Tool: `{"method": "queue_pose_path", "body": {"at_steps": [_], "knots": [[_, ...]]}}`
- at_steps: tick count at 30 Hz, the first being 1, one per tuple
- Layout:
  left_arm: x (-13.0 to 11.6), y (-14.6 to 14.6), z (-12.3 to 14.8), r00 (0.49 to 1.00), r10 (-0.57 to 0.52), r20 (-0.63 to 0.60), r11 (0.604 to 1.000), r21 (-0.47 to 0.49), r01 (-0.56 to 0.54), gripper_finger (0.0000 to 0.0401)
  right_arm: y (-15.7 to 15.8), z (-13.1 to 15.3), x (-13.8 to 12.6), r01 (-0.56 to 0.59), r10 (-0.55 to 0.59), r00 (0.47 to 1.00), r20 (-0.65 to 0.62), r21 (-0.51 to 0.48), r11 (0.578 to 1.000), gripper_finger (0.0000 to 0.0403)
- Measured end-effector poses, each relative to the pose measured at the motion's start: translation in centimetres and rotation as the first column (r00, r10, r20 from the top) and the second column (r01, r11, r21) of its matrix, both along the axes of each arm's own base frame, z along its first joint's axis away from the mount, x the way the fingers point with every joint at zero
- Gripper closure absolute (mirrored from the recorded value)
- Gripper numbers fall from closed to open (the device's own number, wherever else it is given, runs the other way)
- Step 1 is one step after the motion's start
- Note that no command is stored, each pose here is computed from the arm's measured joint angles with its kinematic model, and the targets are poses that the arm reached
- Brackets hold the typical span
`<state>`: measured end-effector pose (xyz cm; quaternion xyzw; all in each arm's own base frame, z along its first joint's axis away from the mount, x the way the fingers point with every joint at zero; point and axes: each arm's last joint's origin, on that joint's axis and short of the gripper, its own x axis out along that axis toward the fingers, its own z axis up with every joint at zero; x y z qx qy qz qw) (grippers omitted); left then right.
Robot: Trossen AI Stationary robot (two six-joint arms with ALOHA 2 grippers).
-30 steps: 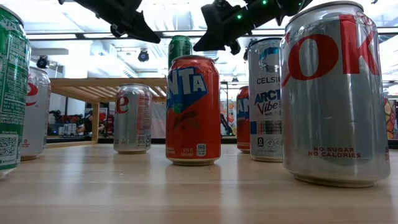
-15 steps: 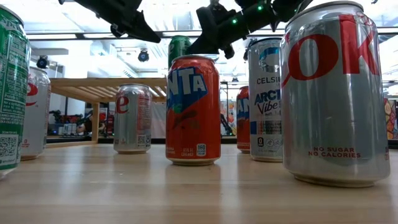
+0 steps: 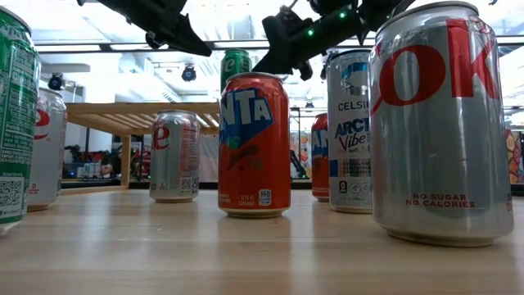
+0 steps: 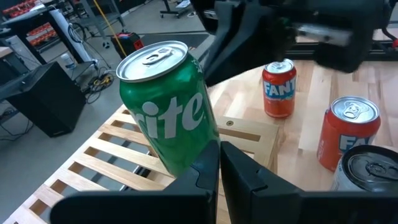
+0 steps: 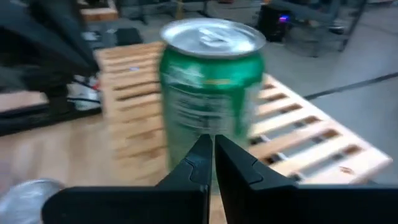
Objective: Place canned beverage on shelf
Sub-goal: Put the right green soda can on the shelf
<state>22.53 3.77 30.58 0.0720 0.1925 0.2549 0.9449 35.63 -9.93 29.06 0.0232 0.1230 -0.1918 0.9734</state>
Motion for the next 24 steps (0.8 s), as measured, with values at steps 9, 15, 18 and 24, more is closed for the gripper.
{"method": "queue_pose_path", "body": {"at_steps": [9,15,18,24], "knots": [[0.0,0.0,0.0,1.0,-0.001,0.0,1.0,0.0,0.001,0.0401,0.5,-0.3,1.0,-0.081,0.082,0.995,0.06,-0.014,0.997,0.0394],[0.0,0.0,0.0,1.0,-0.001,0.0,1.0,0.0,0.001,0.0401,-0.9,-0.5,0.7,0.019,-0.017,0.999,0.043,-0.047,0.999,0.0394],[0.0,0.0,0.0,1.0,-0.001,0.0,1.0,0.0,0.001,0.0401,-1.1,-0.5,0.6,0.029,-0.028,0.999,0.037,-0.04,0.999,0.0394],[0.0,0.0,0.0,1.0,0.0,0.003,1.0,-0.004,0.0,0.0401,-0.4,-0.4,0.7,-0.085,0.082,0.995,0.056,0.037,0.996,0.0394]]}}
